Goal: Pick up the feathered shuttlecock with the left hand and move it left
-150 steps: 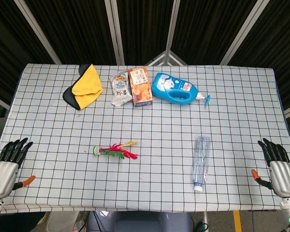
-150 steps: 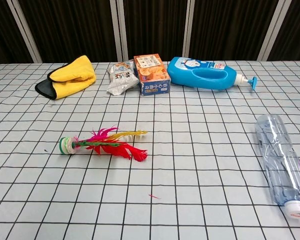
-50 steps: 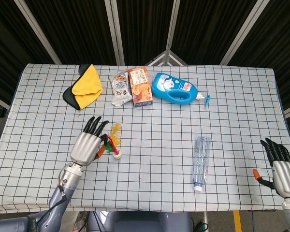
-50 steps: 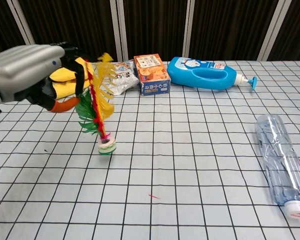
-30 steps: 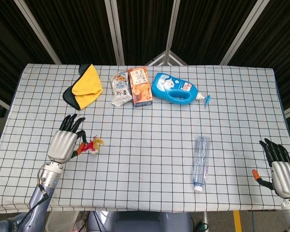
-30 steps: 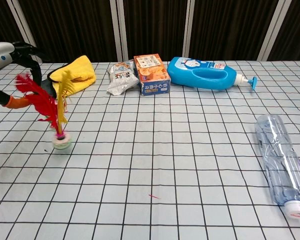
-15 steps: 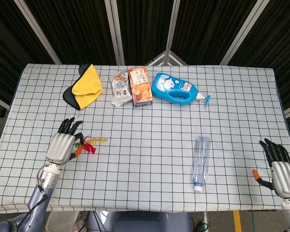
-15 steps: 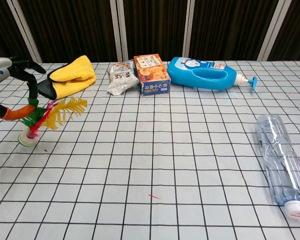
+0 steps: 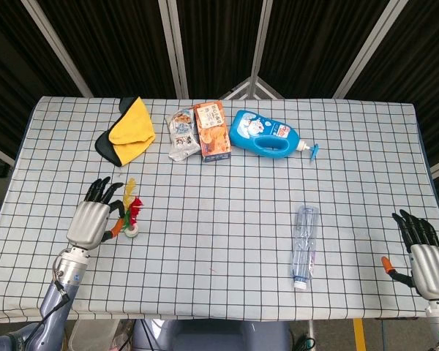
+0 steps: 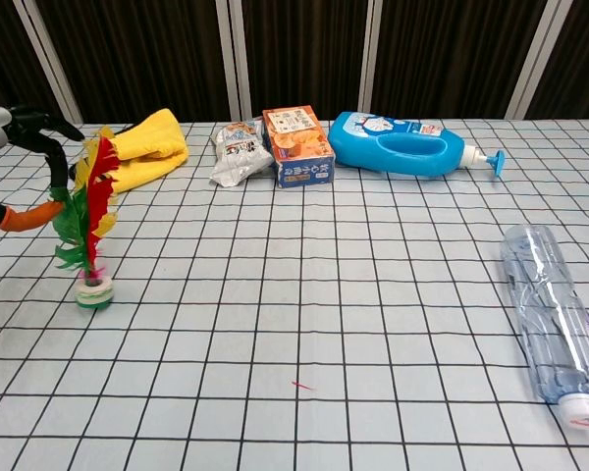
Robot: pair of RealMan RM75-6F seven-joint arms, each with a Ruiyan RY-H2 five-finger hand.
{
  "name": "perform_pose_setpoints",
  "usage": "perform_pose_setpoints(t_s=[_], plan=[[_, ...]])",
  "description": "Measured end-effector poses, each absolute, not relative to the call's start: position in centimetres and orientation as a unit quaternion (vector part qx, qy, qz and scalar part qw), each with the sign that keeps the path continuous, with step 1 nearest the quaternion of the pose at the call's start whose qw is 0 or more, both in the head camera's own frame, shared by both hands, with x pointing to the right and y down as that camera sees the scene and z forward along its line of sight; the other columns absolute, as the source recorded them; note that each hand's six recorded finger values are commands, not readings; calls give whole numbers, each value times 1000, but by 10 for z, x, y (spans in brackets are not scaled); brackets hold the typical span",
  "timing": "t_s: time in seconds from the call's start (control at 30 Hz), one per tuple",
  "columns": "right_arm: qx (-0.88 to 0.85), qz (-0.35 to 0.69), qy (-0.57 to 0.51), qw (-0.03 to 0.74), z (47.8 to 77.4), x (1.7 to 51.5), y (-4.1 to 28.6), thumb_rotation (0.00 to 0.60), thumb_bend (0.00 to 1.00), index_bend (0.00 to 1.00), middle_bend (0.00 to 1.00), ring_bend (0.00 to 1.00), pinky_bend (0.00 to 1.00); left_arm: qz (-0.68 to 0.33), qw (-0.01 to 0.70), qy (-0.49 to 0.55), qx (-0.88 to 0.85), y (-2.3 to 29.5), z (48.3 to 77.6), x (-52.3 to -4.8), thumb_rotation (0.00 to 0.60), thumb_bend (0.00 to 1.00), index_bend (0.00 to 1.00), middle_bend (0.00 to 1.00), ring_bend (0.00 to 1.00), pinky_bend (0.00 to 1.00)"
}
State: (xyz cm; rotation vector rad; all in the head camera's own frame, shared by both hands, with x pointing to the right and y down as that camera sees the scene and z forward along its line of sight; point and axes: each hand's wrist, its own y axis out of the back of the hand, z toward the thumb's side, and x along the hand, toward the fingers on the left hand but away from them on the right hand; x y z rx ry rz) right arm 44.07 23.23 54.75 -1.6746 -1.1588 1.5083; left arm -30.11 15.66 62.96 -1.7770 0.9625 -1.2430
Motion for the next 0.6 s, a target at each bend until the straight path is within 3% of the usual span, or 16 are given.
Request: perform_pose_setpoints(t_s=[0.27,0.43,0.53,0.6], plan=[[-630,569,-436,298,548,441,233,600,394,0,0,0,0,-488,373,370,-697,160,633,-300,600,537,568,133,0,0],[-630,569,-436,298,548,441,232,600,394,0,0,0,0,-492,370,365,-698,163,636,-302,600,252,290,57,0,0],[-631,569,-436,298,548,441,232,600,394,0,0,0,0,-487,367,370,-701,163,634,-302,600,151,129,19,0,0],[-631,569,-435,298,548,441,232,600,393,0,0,0,0,-480,362,377,-704,163,631,-303,600,140,93,13,0,0]])
